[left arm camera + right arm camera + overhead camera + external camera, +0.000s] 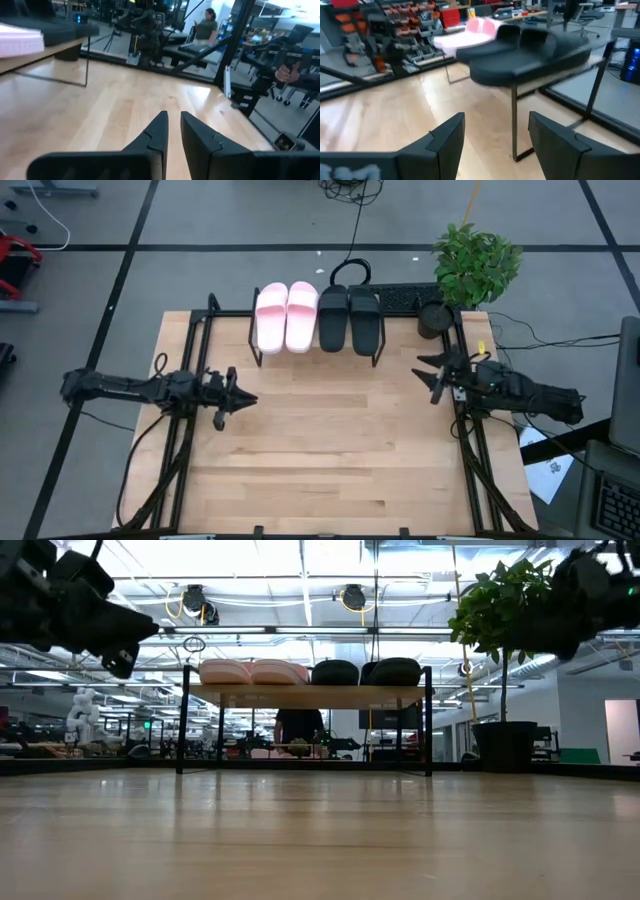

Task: Pick and place slides into the shelf
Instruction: Return to Home Position

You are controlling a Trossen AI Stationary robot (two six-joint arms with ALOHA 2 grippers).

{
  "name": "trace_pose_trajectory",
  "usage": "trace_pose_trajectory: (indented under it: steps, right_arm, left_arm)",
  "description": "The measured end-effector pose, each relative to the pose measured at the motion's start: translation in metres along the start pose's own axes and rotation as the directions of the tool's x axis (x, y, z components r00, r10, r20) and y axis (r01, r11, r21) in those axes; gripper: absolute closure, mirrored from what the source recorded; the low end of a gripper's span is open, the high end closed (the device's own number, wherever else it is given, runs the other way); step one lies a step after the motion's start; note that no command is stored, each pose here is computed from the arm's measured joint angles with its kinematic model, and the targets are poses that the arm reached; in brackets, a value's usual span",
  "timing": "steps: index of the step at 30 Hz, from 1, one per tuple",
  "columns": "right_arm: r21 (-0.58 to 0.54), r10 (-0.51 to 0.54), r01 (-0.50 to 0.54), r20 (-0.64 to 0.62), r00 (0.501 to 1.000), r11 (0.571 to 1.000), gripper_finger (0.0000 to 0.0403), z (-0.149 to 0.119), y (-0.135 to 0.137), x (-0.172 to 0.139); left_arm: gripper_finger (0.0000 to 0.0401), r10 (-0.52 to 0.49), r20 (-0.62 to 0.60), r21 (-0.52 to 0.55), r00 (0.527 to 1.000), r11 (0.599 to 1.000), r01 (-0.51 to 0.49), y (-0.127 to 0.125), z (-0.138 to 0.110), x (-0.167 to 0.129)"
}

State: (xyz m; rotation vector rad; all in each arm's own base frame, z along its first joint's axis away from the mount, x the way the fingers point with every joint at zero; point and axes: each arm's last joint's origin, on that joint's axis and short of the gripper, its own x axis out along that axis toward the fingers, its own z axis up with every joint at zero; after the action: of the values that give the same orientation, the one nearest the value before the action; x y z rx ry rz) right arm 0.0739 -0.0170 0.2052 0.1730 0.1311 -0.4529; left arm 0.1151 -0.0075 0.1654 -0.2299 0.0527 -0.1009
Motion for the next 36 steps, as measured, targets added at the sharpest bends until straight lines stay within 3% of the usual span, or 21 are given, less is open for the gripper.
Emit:
trace_pose_trajectory:
  steps: [5, 13, 19, 25, 30, 36]
  right_arm:
    - [-0.008, -0.149, 0.149, 0.000, 0.989, 0.989, 0.0193, -0.022, -0.004, 0.012]
    - [-0.013, -0.165, 0.165, 0.011, 0.986, 0.986, 0.0193, -0.038, -0.005, 0.020]
    - [-0.045, -0.257, 0.257, 0.017, 0.966, 0.965, 0.0193, -0.044, -0.008, 0.023]
    - [-0.102, -0.273, 0.273, 0.011, 0.962, 0.957, 0.0193, -0.048, -0.009, 0.024]
    - [-0.079, -0.279, 0.283, 0.054, 0.959, 0.956, 0.0193, -0.044, -0.008, 0.024]
    - [-0.028, -0.266, 0.271, 0.126, 0.956, 0.962, 0.0193, -0.036, -0.007, 0.024]
  left_arm:
    - [0.0354, 0.032, -0.042, 0.009, 0.999, 0.999, -0.032, 0.006, -0.004, 0.000]
    - [0.0354, 0.096, -0.031, 0.054, 0.995, 0.994, -0.095, 0.013, -0.002, -0.001]
    - [0.0354, 0.169, -0.018, 0.052, 0.986, 0.985, -0.168, 0.016, -0.002, -0.002]
    - [0.0354, 0.299, 0.004, -0.026, 0.954, 0.954, -0.299, 0.020, -0.002, -0.003]
    - [0.0355, 0.309, -0.006, -0.211, 0.951, 0.929, -0.303, 0.020, -0.003, -0.003]
    - [0.0354, 0.310, -0.006, -0.243, 0.951, 0.922, -0.303, 0.020, -0.003, -0.003]
